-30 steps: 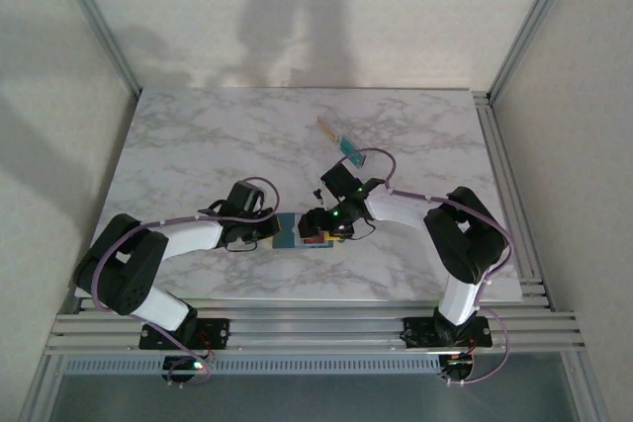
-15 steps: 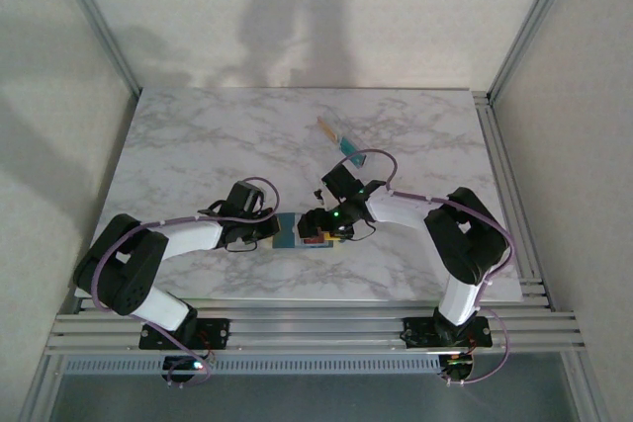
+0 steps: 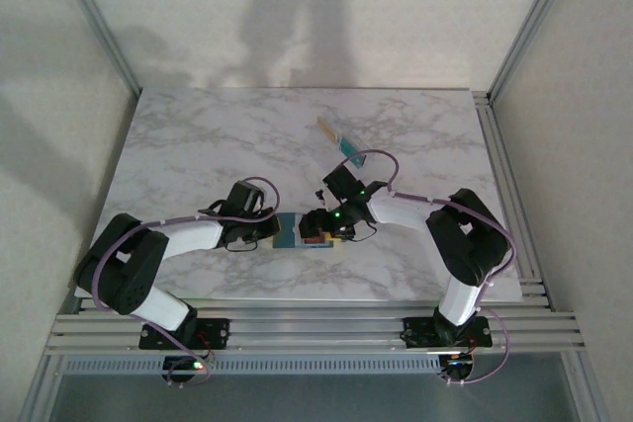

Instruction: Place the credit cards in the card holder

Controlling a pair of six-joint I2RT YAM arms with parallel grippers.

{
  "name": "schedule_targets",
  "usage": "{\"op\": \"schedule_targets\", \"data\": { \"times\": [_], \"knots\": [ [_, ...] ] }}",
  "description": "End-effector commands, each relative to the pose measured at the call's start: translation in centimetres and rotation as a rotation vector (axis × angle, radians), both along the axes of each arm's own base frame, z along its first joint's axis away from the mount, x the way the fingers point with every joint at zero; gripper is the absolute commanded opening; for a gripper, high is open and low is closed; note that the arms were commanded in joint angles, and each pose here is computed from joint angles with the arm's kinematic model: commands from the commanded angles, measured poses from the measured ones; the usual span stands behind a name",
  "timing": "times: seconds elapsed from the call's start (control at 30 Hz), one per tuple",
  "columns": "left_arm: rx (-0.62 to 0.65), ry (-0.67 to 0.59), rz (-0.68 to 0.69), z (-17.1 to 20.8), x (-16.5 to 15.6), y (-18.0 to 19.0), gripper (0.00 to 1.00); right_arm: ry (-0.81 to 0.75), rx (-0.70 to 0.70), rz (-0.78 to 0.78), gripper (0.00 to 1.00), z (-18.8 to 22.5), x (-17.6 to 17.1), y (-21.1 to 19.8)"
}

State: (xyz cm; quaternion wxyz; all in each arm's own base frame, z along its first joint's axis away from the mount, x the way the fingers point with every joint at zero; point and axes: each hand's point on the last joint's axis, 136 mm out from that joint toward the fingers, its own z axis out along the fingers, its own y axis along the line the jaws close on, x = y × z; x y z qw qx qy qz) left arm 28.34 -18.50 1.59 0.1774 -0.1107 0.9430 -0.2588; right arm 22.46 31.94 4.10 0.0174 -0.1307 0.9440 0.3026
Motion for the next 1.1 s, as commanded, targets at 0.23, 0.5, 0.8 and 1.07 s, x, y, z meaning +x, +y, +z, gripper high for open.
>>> {"op": "schedule_targets", "data": {
  "times": [0.23,0.5,0.8,1.07],
  "knots": [
    [0.04,0.105,0.012,-2.5,-1.8,0.9,0.04,0.066,-0.027,-0.053,0.85,-1.8,-1.0,-1.2],
    [0.039,0.101,0.011,-2.4,-1.8,0.8,0.04,0.129,0.148,-0.078,0.81,-0.4,-0.5,0.8],
    [0.033,0.098,0.011,-2.4,-1.9,0.7,0.04,0.167,0.305,-0.099,0.73,1.2,-0.1,1.9],
    [0.04,0.105,0.008,-2.7,-2.0,0.8,0.03,0.194,0.404,-0.131,0.74,2.2,0.3,2.0]
  ]
}}
